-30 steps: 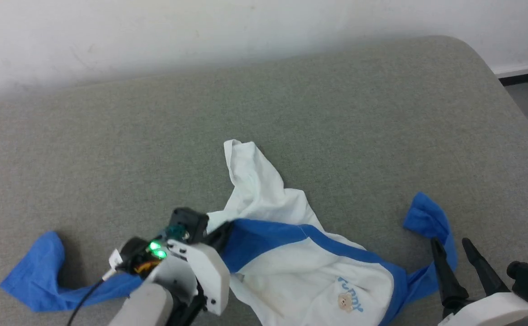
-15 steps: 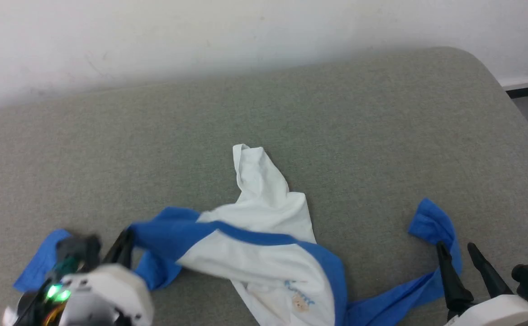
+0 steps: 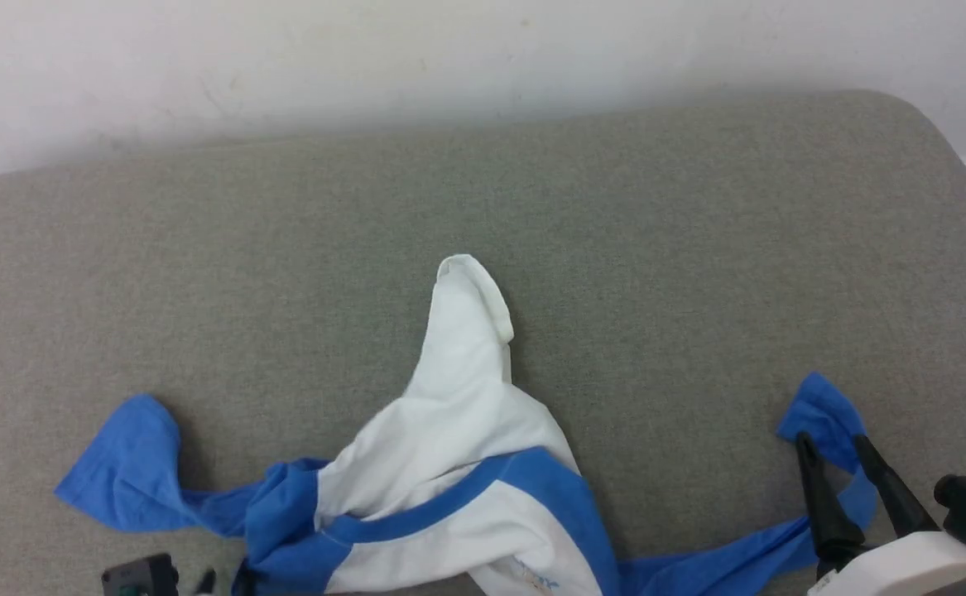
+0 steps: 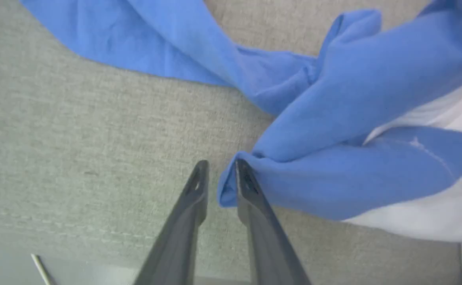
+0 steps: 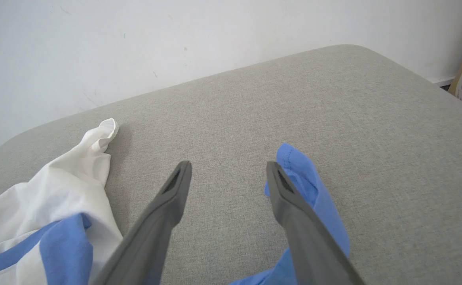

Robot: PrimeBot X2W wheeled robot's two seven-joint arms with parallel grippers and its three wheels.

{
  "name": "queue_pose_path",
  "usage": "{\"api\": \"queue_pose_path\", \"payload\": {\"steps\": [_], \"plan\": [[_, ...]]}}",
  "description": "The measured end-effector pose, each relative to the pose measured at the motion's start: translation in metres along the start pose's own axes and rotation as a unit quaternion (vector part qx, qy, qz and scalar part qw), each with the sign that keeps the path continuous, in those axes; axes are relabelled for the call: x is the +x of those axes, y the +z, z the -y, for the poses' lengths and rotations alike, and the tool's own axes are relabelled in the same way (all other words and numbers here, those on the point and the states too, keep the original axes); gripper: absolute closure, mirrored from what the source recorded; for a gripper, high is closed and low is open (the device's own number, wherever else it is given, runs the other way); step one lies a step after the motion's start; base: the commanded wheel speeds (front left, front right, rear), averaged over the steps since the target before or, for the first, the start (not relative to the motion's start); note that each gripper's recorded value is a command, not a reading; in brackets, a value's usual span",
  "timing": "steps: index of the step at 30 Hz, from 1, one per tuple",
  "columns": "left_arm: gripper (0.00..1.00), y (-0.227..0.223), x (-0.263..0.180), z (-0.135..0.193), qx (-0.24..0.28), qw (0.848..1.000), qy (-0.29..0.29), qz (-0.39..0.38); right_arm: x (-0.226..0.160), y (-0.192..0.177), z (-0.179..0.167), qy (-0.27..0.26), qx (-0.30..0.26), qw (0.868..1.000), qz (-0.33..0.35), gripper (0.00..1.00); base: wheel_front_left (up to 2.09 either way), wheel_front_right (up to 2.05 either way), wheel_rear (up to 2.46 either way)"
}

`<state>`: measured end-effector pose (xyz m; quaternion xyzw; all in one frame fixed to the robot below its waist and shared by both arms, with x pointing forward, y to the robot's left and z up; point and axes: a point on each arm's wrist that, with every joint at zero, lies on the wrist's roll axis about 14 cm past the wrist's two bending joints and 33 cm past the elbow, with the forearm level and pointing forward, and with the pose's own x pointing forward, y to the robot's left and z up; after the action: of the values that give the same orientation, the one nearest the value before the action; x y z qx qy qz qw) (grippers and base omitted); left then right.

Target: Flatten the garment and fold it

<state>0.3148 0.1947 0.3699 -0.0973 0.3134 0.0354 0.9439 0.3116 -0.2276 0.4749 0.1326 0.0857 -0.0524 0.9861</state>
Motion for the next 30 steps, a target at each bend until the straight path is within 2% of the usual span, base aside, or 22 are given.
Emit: {"api": "queue_pose_path", "payload": {"steps": [4, 9, 13, 17, 20, 24, 27, 30], "plan": [[0.0, 0.047, 0.004, 0.012, -0.011, 0.994, -0.014, 0.105, -0.001, 0.006, -0.001, 0.002, -0.003, 1.0, 0.008, 0.0, 0.0, 0.0, 0.0], [0.0, 0.118, -0.002, 0.041, 0.013, 0.971, -0.055, 0.233, -0.002, 0.008, 0.001, -0.001, -0.003, 1.0, 0.01, 0.0, 0.0, 0.0, 0.0], [0.0, 0.159, 0.0, 0.095, 0.052, 0.951, -0.136, 0.275, 0.0, 0.007, 0.001, -0.001, -0.005, 1.0, 0.008, 0.0, 0.0, 0.0, 0.0], [0.0, 0.189, 0.004, 0.167, 0.091, 0.924, -0.239, 0.284, 0.007, 0.01, 0.0, -0.001, -0.008, 1.0, 0.008, 0.0, 0.0, 0.0, 0.0], [0.0, 0.198, 0.013, 0.215, 0.134, 0.907, -0.298, 0.265, 0.014, 0.011, 0.0, -0.002, -0.01, 1.0, 0.006, 0.0, 0.0, 0.0, 0.0], [0.0, 0.179, 0.043, 0.253, 0.208, 0.901, -0.333, 0.184, 0.02, 0.007, 0.003, -0.009, -0.009, 1.0, -0.001, 0.0, 0.0, 0.0, 0.0], [0.0, 0.146, 0.071, 0.26, 0.283, 0.897, -0.326, 0.094, 0.021, 0.0, 0.008, -0.019, -0.006, 1.0, -0.01, 0.0, 0.0, 0.0, 0.0], [0.0, 0.105, 0.095, 0.252, 0.343, 0.89, -0.302, -0.007, 0.017, -0.01, 0.017, -0.035, -0.002, 0.999, -0.023, 0.0, 0.0, 0.0, 0.0]]}}
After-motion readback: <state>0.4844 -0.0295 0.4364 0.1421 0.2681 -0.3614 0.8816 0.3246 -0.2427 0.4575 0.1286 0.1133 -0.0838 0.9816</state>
